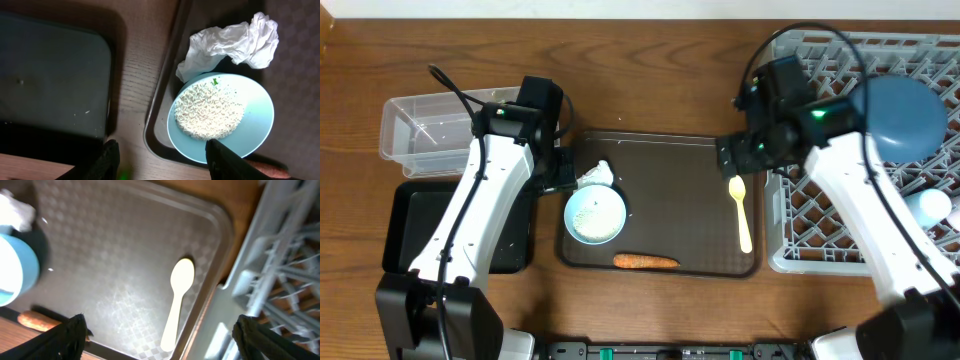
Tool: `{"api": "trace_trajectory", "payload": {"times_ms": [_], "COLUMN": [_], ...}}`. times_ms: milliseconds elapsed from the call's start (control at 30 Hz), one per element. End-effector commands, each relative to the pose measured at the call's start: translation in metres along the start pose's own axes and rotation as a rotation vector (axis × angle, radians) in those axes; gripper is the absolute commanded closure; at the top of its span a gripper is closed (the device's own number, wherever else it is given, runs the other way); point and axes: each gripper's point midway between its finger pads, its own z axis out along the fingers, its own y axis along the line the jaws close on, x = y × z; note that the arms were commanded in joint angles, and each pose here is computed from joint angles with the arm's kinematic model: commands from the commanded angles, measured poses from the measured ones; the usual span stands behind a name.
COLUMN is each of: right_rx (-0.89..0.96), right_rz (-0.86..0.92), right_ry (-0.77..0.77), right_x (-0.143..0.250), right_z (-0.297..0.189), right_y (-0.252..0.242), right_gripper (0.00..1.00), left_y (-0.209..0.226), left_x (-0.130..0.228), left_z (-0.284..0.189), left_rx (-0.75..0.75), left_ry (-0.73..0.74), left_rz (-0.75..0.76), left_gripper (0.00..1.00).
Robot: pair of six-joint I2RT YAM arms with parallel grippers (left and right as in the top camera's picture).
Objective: Sort waste into correct bins and load items into the dishwasher rack
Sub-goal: 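Reach the right gripper down and grasp the yellow spoon handle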
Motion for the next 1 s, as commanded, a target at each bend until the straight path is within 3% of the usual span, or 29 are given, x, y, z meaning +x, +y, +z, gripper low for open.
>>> {"api": "trace_trajectory", "payload": {"times_ms": [0,300,600,967], "right_rx": [0.033,0.194,0.240,0.165], "right_rz": [0.028,0.116,0.161,0.149], "right_ry": [0.102,0.248,0.360,0.304], "right_x": [0.020,0.047,0.077,0.088], "right_z": [0.031,0.075,0.100,0.141], "right_y": [0.005,0.002,0.002,0.002], "right_gripper": [0.10,0.11,0.09,0.07], "left_y": [0.003,0.003,0.003,0.003], "left_x": [0.001,0.001,0.001,0.001], "left_z": [-0.005,-0.005,-0.005,-0.005], "left_rx": [-0.003,-0.003,-0.003,-0.003], "left_ry": [-0.015,-0.015,-0.015,-0.015], "left_rz": [-0.009,-0.009,-0.009,-0.009], "left_gripper": [0.42,0.42,0.42,0.42]}}
